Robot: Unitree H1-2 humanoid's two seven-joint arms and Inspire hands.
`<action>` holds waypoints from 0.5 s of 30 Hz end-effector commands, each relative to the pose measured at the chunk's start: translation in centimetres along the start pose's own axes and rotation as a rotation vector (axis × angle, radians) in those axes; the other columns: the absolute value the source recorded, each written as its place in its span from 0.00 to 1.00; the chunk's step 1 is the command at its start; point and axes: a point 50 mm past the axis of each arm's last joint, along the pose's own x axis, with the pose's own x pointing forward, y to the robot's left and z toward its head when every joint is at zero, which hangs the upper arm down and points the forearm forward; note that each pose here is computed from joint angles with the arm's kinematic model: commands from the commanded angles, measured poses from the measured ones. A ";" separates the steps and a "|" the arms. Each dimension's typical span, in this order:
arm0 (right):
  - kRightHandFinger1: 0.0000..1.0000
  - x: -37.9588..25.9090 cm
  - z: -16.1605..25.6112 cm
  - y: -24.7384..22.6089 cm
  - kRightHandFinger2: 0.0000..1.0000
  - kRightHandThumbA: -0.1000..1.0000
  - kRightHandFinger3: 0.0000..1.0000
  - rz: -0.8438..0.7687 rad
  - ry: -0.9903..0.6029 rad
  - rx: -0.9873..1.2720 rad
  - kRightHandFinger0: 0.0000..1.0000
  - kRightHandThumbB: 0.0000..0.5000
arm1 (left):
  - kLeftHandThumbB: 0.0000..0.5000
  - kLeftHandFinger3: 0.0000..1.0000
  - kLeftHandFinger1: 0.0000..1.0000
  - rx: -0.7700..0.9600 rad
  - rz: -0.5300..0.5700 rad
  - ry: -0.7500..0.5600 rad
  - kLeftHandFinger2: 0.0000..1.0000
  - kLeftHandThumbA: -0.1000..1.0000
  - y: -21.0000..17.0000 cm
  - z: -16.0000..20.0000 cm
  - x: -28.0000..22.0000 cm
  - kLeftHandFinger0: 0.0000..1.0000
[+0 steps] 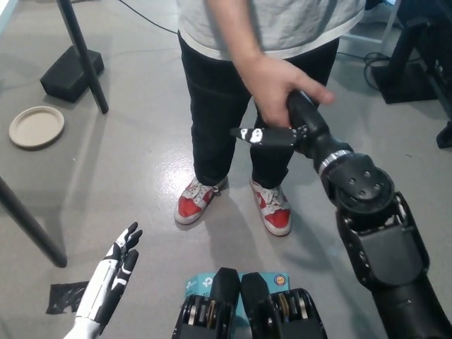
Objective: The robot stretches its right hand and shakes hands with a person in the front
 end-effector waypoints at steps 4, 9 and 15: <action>1.00 2.0 3.3 0.8 1.00 0.62 1.00 -0.086 -0.023 -0.025 1.00 0.86 | 0.37 1.00 1.00 0.011 0.019 -0.078 1.00 1.00 0.6 1.4 0.9 1.00; 1.00 2.4 3.8 0.9 1.00 0.28 1.00 -0.188 -0.055 -0.072 1.00 0.77 | 0.33 1.00 1.00 0.020 0.014 -0.084 1.00 1.00 0.7 1.6 1.0 1.00; 1.00 1.7 4.1 0.7 1.00 0.20 1.00 -0.235 -0.100 -0.115 1.00 0.63 | 0.34 1.00 1.00 0.015 0.011 -0.081 1.00 1.00 0.8 1.5 1.1 1.00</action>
